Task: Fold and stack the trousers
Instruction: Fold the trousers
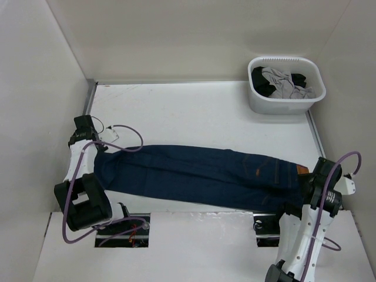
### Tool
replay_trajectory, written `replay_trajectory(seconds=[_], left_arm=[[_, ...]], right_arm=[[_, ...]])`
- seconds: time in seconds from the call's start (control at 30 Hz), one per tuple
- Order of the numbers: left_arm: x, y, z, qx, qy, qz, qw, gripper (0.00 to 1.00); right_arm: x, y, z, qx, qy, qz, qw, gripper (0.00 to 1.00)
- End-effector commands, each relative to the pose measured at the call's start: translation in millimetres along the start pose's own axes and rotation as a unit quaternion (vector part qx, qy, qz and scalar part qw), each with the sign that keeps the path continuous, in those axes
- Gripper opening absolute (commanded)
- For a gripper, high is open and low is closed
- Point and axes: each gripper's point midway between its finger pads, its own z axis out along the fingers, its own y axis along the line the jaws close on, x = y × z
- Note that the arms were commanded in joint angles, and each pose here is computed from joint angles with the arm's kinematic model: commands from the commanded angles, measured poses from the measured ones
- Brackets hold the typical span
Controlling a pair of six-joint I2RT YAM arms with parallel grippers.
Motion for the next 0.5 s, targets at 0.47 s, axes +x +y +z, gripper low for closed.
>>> replay_trajectory(seconds=[0.47], left_arm=[[-76.7, -48.1, 26.8, 0.104, -0.113, 0.093, 0.984, 0.64]], right_arm=[[114.9, 4.2, 9.3, 0.008, 0.242, 0.12, 0.963, 0.5]])
